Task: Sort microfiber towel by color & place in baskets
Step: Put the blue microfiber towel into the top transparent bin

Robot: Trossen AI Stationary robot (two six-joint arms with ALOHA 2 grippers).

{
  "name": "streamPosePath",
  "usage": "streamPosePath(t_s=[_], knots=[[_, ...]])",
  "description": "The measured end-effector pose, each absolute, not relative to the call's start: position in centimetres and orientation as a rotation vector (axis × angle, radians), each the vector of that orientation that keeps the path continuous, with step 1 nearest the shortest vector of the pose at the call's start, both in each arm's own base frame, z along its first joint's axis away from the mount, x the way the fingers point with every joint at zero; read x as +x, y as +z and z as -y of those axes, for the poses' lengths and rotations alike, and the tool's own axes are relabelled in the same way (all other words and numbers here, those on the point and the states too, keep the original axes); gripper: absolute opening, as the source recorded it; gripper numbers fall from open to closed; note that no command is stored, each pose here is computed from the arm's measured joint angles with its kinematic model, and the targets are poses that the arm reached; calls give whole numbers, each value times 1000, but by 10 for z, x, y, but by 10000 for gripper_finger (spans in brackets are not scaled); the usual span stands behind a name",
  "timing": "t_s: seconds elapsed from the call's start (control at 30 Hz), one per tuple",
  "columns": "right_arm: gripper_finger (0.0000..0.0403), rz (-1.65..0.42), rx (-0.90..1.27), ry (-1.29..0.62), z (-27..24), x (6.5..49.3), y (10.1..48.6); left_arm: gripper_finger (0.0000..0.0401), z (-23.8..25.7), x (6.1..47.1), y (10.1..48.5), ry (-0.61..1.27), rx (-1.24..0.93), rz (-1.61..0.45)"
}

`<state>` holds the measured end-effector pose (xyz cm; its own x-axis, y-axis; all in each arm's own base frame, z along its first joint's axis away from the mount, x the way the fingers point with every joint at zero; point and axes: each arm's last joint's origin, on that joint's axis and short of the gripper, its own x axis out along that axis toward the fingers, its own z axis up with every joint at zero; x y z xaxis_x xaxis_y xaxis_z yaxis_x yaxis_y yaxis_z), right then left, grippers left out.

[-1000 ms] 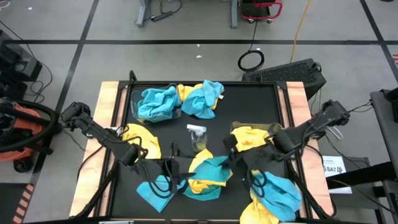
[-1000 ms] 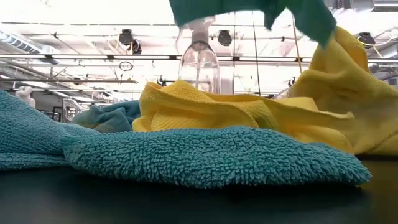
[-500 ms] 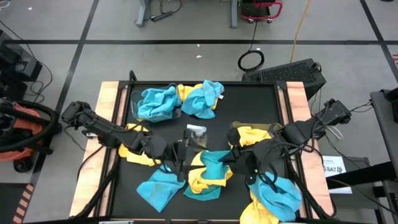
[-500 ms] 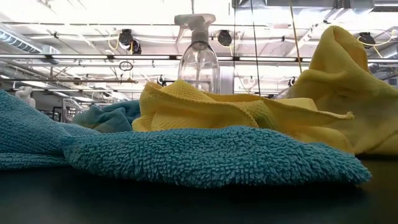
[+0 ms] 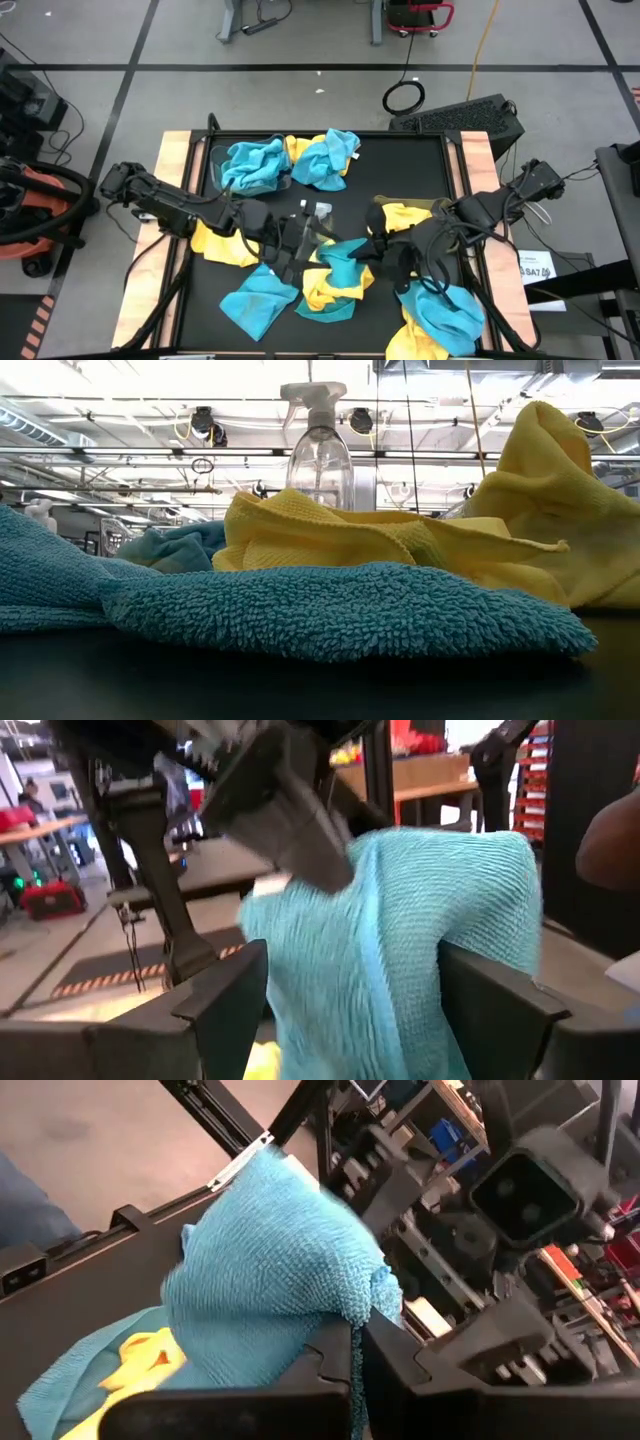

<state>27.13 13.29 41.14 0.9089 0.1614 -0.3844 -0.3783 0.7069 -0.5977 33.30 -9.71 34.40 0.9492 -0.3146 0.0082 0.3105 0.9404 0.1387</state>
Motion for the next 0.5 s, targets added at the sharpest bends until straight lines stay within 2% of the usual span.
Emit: streamPosePath(t_s=[0.1, 0.2, 0.37, 0.5], knots=[[0, -312, -724, 291, -130, 273, 412, 275, 94, 334, 345, -312, 162, 48], [0, -296, -722, 279, -128, 275, 414, 246, 91, 335, 344, -327, 171, 45], [2, -278, -744, 268, -125, 277, 416, 159, 88, 345, 336, -373, 173, 19], [3, -278, -739, 261, -123, 278, 416, 69, 88, 349, 337, -386, 217, 27]])
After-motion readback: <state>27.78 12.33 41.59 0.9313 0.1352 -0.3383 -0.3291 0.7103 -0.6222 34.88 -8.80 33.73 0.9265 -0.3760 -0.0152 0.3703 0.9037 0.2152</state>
